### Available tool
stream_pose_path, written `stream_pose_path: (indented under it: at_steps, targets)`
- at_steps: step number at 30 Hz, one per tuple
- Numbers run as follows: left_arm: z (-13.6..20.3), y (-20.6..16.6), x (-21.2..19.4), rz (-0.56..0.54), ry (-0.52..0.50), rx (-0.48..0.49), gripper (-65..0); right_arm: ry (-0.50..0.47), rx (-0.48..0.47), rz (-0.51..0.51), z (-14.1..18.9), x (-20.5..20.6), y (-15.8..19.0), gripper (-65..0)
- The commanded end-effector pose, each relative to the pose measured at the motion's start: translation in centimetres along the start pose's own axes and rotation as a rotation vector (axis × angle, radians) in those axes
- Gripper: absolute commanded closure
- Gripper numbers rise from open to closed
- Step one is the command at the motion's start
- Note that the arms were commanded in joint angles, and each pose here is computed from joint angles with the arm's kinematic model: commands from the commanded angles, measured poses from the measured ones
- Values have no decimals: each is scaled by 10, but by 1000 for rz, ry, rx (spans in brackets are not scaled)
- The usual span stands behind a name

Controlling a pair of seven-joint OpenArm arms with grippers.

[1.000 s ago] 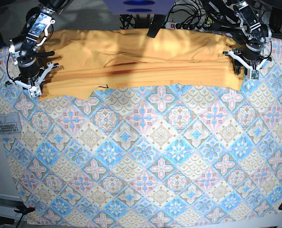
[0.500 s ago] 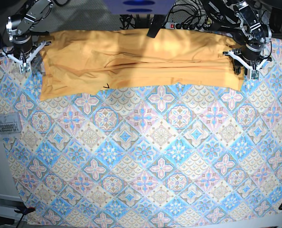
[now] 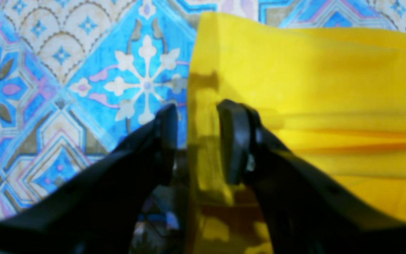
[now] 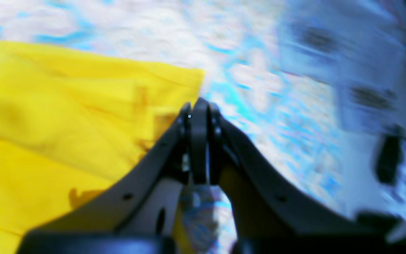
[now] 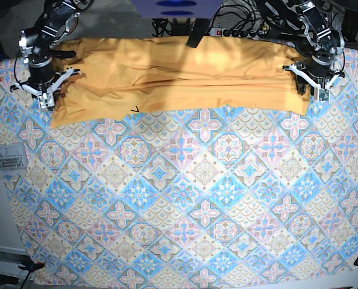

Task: Fold the T-shirt properly
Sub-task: 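Pull the pinched fabric with the right gripper toward the collar edge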

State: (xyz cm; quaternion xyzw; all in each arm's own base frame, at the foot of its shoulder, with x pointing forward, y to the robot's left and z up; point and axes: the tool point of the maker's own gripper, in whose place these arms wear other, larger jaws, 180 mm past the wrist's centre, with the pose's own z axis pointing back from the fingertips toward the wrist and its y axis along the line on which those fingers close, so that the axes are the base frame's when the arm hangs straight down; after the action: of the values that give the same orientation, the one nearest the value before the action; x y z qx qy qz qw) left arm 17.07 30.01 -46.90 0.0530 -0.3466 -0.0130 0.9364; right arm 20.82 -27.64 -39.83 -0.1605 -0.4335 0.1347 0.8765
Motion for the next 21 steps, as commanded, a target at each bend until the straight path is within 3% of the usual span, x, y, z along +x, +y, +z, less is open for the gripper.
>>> stream_pose_path:
  at_steps: [1, 9, 14, 21]
  targets:
    - [2, 4, -5, -21, 30, 8, -218, -65, -17, 12, -4, 20, -7, 0]
    - [2, 4, -5, -21, 30, 8, -218, -117, 89, 39, -17, 43, 30, 0]
    - [2, 4, -5, -21, 30, 8, -218, 5, 184, 110, -21, 4, 64, 0]
    - [2, 4, -5, -21, 30, 8, -218, 122, 242, 119, 8, -48, 80, 0]
